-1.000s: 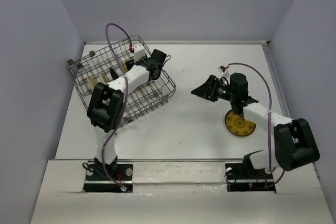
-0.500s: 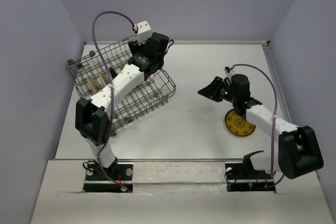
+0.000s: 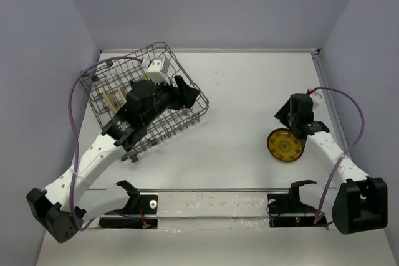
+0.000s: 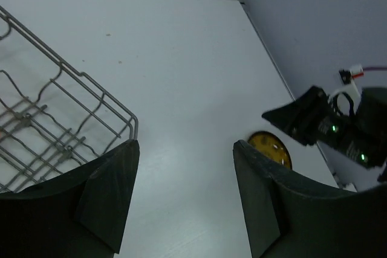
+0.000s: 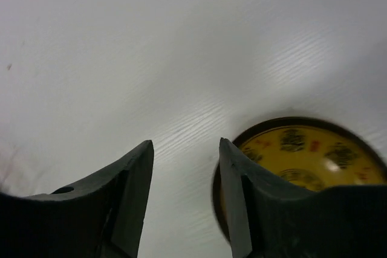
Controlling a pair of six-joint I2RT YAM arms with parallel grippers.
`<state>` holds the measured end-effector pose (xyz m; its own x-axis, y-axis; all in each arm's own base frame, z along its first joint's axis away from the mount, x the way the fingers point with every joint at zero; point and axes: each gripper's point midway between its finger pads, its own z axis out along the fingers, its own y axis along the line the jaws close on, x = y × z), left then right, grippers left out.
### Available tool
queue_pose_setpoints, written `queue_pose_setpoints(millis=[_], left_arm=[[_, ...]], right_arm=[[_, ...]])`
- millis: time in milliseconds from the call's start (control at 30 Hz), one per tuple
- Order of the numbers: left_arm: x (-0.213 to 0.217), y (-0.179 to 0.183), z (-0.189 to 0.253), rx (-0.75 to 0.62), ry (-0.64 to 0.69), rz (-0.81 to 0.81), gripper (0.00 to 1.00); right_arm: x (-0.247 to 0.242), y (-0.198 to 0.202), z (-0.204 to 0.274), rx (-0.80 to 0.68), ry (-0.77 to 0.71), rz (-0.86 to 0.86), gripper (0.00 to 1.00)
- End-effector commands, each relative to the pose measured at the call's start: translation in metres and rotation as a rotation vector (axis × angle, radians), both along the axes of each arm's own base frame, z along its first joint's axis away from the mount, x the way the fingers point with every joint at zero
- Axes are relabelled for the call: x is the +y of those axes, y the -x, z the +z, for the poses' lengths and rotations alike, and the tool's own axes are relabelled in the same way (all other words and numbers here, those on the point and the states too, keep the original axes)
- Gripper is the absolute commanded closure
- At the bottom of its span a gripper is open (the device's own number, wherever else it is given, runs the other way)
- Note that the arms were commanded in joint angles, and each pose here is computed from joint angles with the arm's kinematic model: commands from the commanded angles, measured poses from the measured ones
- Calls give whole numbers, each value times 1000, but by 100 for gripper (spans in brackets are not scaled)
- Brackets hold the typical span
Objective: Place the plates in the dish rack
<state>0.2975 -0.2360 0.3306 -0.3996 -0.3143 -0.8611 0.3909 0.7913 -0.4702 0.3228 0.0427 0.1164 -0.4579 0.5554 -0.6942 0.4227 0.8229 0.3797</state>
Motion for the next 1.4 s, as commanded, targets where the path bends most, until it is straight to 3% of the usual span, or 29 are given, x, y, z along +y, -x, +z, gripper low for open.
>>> queue_pose_setpoints(millis=[0, 100, 333, 500, 600, 867, 933, 1000, 1067, 1100, 1200, 1367], left_arm=[[-20, 66, -13, -19, 73, -320, 24], [-9, 102, -22, -55, 90, -408, 22], [11, 128, -55, -99, 35, -440, 20], [22, 130, -47, -141, 19, -403, 20], [26, 136, -39, -172, 37, -402, 20], [31, 142, -32, -201, 39, -380, 19], [31, 142, -32, -201, 39, -381, 19], [32, 142, -32, -201, 39, -376, 19], [33, 140, -33, -194, 33, -364, 19], [33, 138, -34, -192, 29, -360, 19], [31, 135, -39, -172, 21, -354, 19], [22, 123, -55, -103, 0, -347, 19]], right_arm=[[-88, 21, 20, 27, 80, -298, 39], [-117, 45, 13, 95, 66, -397, 37], [-129, 102, -30, 304, -17, -523, 37], [-101, 105, -49, 388, -178, -508, 35], [-101, 123, -69, 486, -167, -550, 34], [-85, 122, -99, 584, -246, -510, 36], [-75, 127, -113, 612, -288, -487, 42], [-73, 120, -117, 582, -310, -485, 57], [-70, 113, -117, 525, -341, -479, 75], [-69, 109, -112, 490, -353, -477, 90], [-70, 100, -105, 416, -356, -456, 93], [-65, 62, -42, 158, -355, -300, 93]])
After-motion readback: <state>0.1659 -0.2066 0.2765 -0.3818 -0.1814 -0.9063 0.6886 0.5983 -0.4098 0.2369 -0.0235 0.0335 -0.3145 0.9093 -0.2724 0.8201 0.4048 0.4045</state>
